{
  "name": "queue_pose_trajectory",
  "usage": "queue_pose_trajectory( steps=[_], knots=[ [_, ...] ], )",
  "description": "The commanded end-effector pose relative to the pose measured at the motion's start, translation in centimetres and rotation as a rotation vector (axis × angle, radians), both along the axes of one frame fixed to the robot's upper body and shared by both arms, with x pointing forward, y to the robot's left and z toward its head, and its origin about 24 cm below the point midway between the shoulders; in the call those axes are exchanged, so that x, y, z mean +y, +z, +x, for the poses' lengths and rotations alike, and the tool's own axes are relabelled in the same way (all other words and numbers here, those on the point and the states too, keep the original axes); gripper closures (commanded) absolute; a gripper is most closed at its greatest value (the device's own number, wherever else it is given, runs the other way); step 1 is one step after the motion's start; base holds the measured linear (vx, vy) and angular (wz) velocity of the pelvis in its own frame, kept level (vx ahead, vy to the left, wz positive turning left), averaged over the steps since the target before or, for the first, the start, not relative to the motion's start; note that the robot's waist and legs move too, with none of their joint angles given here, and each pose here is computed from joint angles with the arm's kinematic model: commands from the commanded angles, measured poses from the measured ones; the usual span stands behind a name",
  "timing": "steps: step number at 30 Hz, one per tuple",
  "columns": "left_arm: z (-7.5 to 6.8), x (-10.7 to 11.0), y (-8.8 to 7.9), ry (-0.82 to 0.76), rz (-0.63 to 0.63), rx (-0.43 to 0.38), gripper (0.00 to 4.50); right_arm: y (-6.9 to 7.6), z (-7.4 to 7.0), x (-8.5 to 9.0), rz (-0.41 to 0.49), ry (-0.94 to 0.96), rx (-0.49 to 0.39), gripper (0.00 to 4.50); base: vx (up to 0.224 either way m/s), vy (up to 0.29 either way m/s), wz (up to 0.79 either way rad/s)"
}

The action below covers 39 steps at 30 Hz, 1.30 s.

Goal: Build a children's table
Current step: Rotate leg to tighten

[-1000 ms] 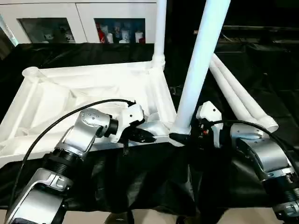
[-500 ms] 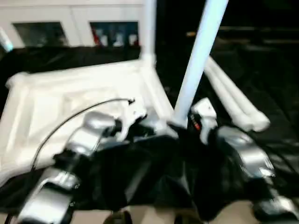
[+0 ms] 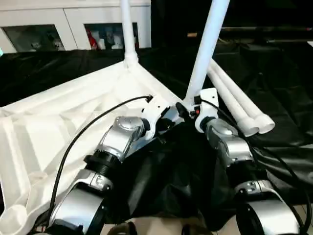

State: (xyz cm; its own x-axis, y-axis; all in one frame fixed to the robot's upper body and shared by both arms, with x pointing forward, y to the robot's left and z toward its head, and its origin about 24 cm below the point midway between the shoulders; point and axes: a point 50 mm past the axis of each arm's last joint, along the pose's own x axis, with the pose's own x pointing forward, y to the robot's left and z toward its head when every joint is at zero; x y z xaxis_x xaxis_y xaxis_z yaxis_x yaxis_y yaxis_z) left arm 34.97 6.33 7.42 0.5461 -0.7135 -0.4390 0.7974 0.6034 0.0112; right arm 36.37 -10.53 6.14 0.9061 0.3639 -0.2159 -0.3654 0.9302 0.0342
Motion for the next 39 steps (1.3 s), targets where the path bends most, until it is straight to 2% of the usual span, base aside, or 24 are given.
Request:
queue_pose_trajectory(
  steps=[1,8,12,15,16,21,25,34,39],
  knots=[
    [-0.3,-2.0,2.4,-0.143,-0.075,-0.104,4.5,-1.2,-0.8,2.6,-0.09,0.139,0.027,0.22,0.0,0.0,0.0],
    [-1.0,0.0,1.8,-0.249,-0.051,-0.094,4.5,-0.2,-1.3,-0.5,-0.127,0.244,-0.014,0.22,0.0,0.0,0.0],
    [-1.6,1.3,2.0,-0.347,-0.055,-0.097,4.5,0.5,-2.6,-2.5,-0.156,0.395,-0.008,0.22,0.0,0.0,0.0],
    [-2.1,1.8,2.2,-0.417,-0.066,-0.094,4.5,0.8,-3.4,-3.2,-0.141,0.47,0.003,0.22,0.0,0.0,0.0],
    [-2.6,2.4,2.2,-0.476,-0.059,-0.078,4.5,1.0,-4.2,-3.8,-0.13,0.556,0.024,0.22,0.0,0.0,0.0],
    [-3.2,3.0,2.2,-0.539,-0.052,-0.05,4.5,1.1,-5.0,-4.3,-0.127,0.631,0.054,0.22,0.0,0.0,0.0],
    [-3.6,3.7,2.1,-0.589,-0.041,-0.017,4.5,1.3,-5.4,-4.5,-0.114,0.666,0.071,0.65,0.0,0.0,0.0],
    [-3.7,4.1,1.9,-0.591,-0.026,-0.006,4.5,1.1,-5.9,-3.8,-0.099,0.707,0.095,1.42,0.0,0.0,0.0],
    [-3.5,3.9,1.9,-0.565,-0.034,-0.009,4.5,0.4,-6.0,-3.3,-0.083,0.66,0.098,1.67,0.0,0.0,0.0]
  ],
)
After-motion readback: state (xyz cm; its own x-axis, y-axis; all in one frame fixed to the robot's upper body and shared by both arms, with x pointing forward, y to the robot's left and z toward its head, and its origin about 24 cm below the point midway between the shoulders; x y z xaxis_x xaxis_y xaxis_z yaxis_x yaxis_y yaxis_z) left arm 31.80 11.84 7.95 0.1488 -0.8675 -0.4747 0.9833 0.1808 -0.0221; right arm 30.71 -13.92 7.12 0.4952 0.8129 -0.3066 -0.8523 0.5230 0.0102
